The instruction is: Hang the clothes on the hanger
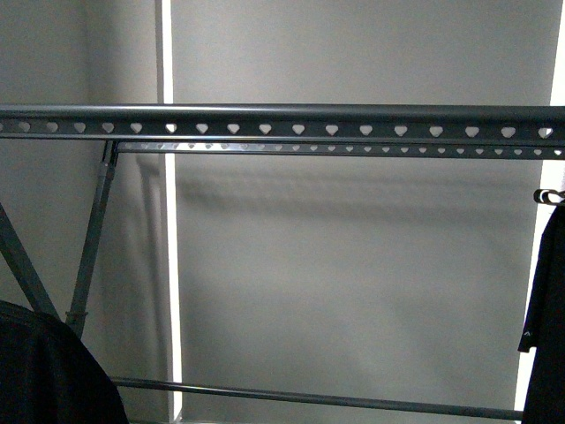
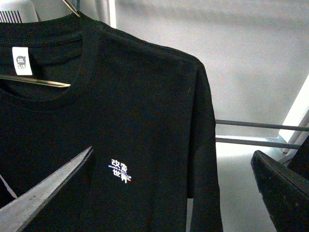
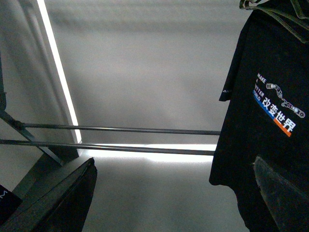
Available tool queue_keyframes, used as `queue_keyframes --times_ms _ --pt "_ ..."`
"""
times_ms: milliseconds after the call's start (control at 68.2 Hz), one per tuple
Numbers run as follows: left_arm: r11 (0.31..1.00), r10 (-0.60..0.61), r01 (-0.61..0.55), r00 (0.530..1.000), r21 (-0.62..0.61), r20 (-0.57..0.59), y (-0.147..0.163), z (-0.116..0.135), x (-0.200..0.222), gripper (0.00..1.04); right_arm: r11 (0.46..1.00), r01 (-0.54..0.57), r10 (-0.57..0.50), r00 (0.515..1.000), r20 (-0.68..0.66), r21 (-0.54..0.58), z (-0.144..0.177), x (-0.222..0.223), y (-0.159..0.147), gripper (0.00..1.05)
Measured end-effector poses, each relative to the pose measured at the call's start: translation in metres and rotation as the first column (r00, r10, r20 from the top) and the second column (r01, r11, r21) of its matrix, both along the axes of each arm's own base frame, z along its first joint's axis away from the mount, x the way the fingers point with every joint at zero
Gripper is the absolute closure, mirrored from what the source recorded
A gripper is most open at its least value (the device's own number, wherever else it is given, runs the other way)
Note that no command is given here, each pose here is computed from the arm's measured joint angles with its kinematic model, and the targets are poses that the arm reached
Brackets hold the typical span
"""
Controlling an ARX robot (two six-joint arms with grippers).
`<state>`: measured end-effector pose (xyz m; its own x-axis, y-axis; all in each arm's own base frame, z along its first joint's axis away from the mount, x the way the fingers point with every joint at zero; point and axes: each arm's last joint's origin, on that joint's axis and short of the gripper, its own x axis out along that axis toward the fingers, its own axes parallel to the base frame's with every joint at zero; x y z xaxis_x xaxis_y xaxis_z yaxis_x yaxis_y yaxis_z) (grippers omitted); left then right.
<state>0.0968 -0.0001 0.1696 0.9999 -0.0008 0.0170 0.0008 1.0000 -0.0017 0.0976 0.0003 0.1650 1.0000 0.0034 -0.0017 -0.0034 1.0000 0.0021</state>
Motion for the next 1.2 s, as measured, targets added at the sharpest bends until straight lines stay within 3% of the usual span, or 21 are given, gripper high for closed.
queue_keyframes --times_ms 264,381,454,571,689,777,894,1201 --pt "1.0 0.0 0.0 1.0 0.0 0.0 0.0 0.0 0.0 0.07 1.0 0.0 0.0 1.0 0.0 0.0 0.0 0.0 0.0 0.07" --pt "0.976 -0.213 0.202 0.962 -0.079 -0.17 0.0 0.001 0.007 0.07 1.0 -0.001 0.001 1.0 0.0 0.0 0.0 0.0 0.0 0.07" --pt "0.974 -0.165 0.127 0.966 -0.189 -0.199 0.004 0.019 0.021 0.07 1.0 0.0 0.0 1.0 0.0 0.0 0.0 0.0 0.0 0.07" --pt "0.93 0.009 -0.077 0.982 -0.36 -0.189 0.013 0.057 0.055 0.07 1.0 0.0 0.0 1.0 0.0 0.0 0.0 0.0 0.0 0.07" --pt "0.829 0.151 -0.228 0.971 -0.511 -0.187 0.017 0.083 0.095 0.07 1.0 0.0 0.0 1.0 0.0 0.0 0.0 0.0 0.0 0.07" --pt "0.701 0.195 -0.32 0.946 -0.637 -0.261 0.016 0.09 0.143 0.07 1.0 0.0 0.0 1.0 0.0 0.0 0.0 0.0 0.0 0.07" --pt "0.627 0.202 -0.341 0.939 -0.7 -0.277 0.012 0.1 0.184 0.07 1.0 0.0 0.0 1.0 0.0 0.0 0.0 0.0 0.0 0.07" --pt "0.587 0.288 -0.402 0.915 -0.702 -0.283 0.01 0.115 0.239 0.09 1.0 0.0 0.0 1.0 0.0 0.0 0.0 0.0 0.0 0.07"
